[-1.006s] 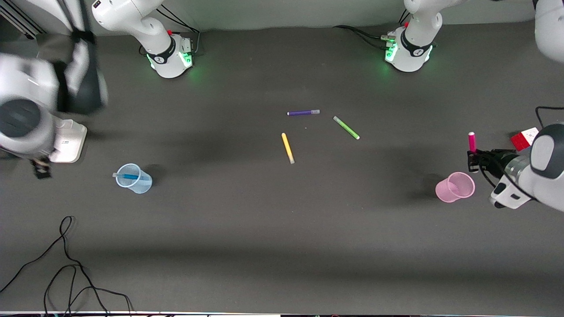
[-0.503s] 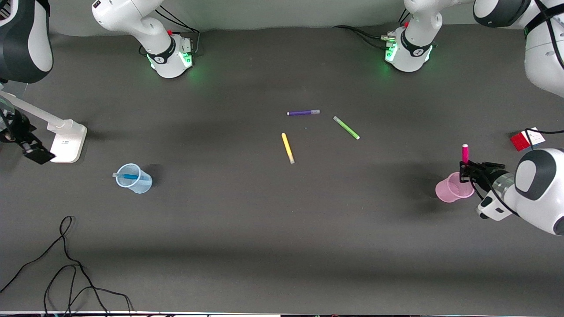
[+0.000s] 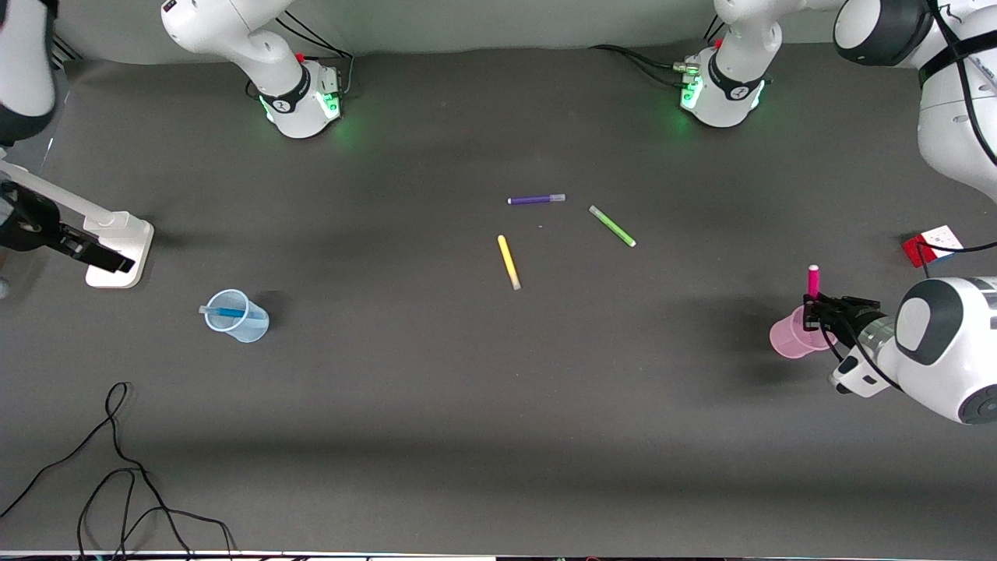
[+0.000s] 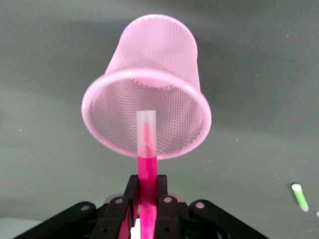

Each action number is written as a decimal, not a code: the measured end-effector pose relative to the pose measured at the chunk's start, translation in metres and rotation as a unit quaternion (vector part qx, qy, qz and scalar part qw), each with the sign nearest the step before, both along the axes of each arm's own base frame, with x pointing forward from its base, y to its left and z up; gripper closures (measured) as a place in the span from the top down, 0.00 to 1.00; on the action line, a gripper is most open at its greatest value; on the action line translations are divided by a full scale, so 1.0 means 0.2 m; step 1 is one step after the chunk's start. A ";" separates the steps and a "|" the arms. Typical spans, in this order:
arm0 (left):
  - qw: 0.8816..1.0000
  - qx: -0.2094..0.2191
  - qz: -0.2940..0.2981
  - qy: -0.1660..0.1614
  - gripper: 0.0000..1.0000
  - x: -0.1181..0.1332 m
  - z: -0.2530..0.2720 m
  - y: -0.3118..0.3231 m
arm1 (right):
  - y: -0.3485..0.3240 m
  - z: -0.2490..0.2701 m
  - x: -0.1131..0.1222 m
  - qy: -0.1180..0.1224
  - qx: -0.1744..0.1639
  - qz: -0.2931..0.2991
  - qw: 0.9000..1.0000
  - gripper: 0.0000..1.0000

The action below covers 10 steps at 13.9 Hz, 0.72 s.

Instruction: Place pink and blue markers in matching cups

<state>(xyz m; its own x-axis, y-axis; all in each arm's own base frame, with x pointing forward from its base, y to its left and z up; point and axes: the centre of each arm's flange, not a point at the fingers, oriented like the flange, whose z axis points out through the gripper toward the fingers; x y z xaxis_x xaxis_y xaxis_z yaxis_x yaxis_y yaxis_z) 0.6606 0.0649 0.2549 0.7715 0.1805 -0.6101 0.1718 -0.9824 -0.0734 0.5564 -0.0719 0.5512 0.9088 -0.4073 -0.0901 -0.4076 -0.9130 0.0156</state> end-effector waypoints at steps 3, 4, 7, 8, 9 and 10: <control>1.000 0.003 -0.004 -0.002 0.23 0.01 -0.02 0.01 | 0.08 -0.02 -0.03 0.010 0.017 0.047 0.999 1.00; 1.000 0.002 -0.007 -0.002 0.34 0.01 -0.03 0.01 | 0.12 -0.02 -0.05 0.010 0.021 0.059 0.998 1.00; 1.000 0.001 -0.009 -0.007 0.68 0.02 0.00 0.02 | 0.19 0.01 -0.16 0.007 0.032 0.099 0.995 1.00; 1.000 0.001 -0.008 -0.011 0.78 0.03 0.02 0.03 | 0.20 0.01 -0.20 0.007 0.036 0.121 0.992 1.00; 1.000 0.002 -0.007 -0.019 0.90 0.05 0.05 0.03 | 0.18 0.02 -0.25 0.006 0.040 0.143 0.989 1.00; 1.000 0.003 -0.007 -0.029 1.00 0.07 0.11 0.05 | 0.14 0.03 -0.27 0.003 0.043 0.160 0.986 1.00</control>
